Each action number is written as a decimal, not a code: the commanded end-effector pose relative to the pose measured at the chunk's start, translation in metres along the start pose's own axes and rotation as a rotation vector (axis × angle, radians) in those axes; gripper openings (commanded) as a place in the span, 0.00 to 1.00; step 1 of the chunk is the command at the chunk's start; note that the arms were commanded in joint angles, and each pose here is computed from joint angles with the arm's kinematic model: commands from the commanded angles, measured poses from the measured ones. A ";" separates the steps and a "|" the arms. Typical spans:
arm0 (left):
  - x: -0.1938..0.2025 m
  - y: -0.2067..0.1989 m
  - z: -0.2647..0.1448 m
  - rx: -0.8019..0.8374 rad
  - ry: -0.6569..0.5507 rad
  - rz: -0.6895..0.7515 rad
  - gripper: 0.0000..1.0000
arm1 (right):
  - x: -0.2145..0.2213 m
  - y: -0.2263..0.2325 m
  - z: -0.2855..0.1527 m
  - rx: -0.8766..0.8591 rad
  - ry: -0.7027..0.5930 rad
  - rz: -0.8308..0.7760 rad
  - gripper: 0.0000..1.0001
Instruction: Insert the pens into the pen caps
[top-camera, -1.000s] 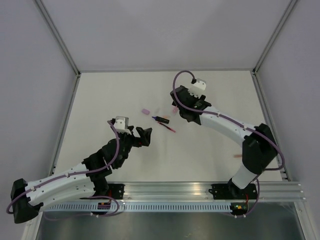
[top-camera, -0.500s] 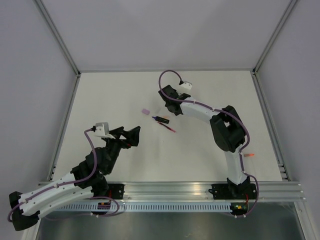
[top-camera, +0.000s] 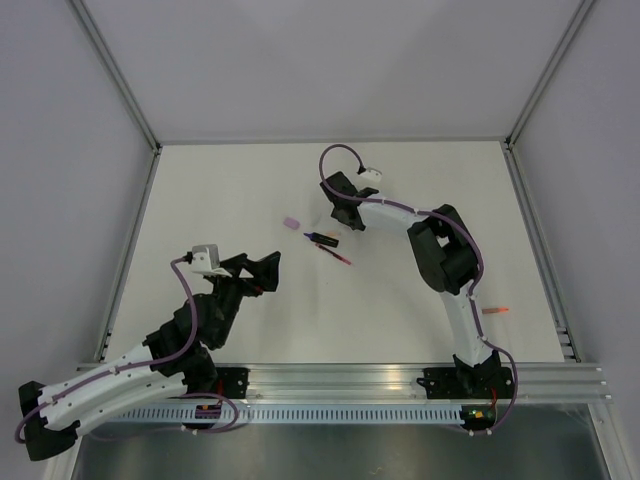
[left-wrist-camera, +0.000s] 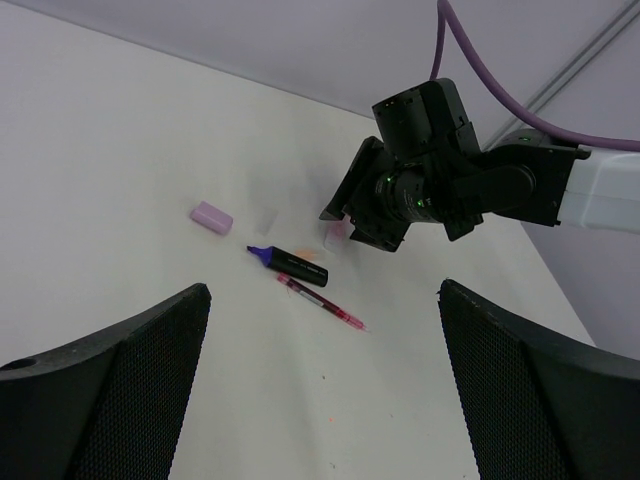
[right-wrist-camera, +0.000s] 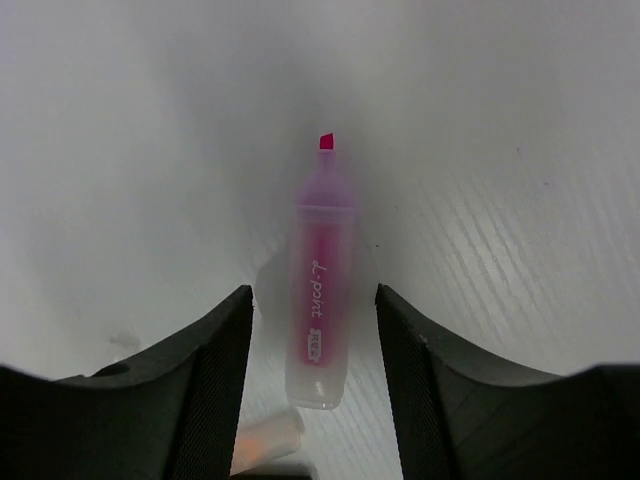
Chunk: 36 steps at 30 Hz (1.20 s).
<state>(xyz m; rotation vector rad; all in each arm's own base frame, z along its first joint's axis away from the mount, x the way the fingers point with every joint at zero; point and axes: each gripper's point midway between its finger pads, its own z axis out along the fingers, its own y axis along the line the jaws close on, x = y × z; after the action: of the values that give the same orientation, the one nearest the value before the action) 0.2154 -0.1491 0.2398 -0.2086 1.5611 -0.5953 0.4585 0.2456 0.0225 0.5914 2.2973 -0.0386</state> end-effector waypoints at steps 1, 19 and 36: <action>0.003 0.001 0.003 -0.017 -0.009 -0.010 1.00 | 0.000 0.014 0.007 -0.046 0.028 0.005 0.59; 0.017 -0.015 0.005 0.068 0.047 0.043 0.96 | -0.016 -0.008 -0.006 -0.145 0.097 -0.236 0.00; 0.037 -0.060 0.018 0.164 0.265 -0.066 0.95 | -0.032 -0.048 -0.105 -0.426 -0.013 -0.271 0.00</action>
<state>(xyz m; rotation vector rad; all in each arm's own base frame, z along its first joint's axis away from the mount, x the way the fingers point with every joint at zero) 0.2176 -0.2082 0.2104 -0.0148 1.7610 -0.6788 0.3894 0.1939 0.0764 0.1008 2.3827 0.1219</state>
